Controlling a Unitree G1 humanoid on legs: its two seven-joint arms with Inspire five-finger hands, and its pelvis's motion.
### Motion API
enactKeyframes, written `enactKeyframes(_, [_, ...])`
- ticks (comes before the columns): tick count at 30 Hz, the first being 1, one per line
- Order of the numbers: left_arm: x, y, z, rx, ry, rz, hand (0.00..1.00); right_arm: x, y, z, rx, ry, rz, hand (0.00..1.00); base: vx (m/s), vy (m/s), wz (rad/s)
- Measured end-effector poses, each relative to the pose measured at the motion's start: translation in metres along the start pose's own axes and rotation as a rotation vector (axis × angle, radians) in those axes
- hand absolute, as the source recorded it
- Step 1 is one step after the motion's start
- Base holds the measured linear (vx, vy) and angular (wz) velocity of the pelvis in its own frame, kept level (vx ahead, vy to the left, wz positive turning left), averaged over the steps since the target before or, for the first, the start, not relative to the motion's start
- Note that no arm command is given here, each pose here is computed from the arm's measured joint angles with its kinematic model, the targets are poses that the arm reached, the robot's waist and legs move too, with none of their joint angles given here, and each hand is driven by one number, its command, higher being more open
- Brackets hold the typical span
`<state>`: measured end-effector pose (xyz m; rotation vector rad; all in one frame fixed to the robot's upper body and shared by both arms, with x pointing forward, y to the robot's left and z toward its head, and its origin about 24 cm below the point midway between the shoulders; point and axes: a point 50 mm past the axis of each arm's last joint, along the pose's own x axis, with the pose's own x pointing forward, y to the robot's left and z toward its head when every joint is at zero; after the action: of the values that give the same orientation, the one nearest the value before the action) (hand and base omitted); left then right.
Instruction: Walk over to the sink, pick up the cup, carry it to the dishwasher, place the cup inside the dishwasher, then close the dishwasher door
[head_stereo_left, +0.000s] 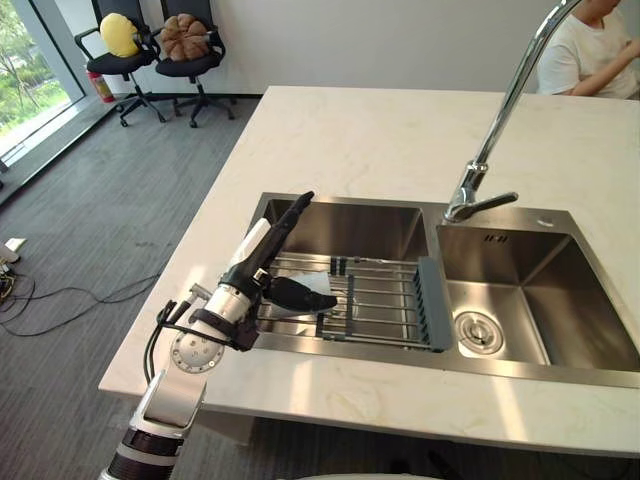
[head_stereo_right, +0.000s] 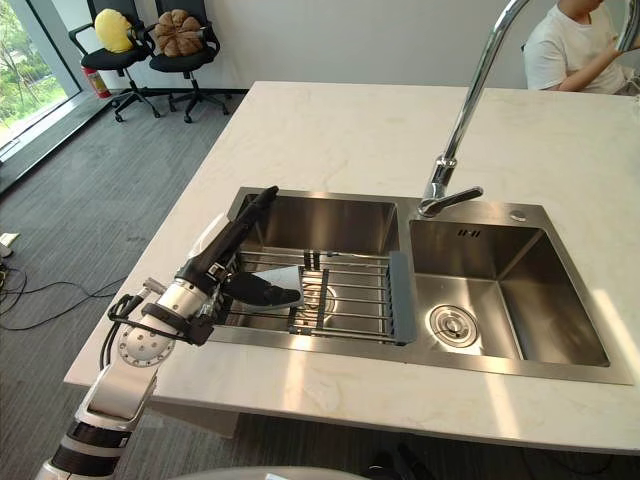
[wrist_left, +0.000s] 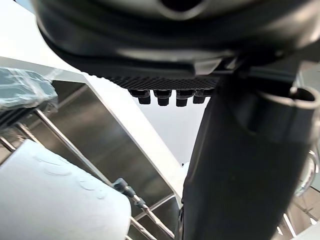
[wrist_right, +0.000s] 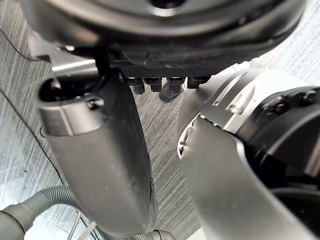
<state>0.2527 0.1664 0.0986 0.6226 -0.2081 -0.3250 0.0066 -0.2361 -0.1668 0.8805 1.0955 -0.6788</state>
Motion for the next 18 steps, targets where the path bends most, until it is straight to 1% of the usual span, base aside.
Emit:
enactKeyframes(3, [-0.003,-0.002,-0.011,0.073,0.059,-0.009,1.00,0.001,0.003,0.004,-0.007,-0.007,0.009,1.00,-0.01,0.004,0.07])
enactKeyframes(7, [-0.008,-0.002,-0.029,0.229,0.142,-0.015,1.00,0.002,0.006,0.007,-0.049,-0.009,0.017,1.00,-0.01,0.000,0.03])
enactKeyframes(10, [-0.009,-0.003,-0.032,0.265,0.154,-0.034,1.00,0.002,0.007,0.007,-0.065,-0.017,0.022,1.00,-0.01,-0.002,0.01])
enactKeyframes(14, [-0.010,-0.012,-0.029,0.284,0.122,-0.117,1.00,0.003,0.009,0.009,-0.085,-0.029,0.028,1.00,-0.03,-0.005,0.00])
enactKeyframes(18, [-0.010,-0.012,-0.028,0.298,0.104,-0.141,1.00,0.003,0.011,0.013,-0.088,-0.037,0.032,1.00,0.00,0.000,0.00])
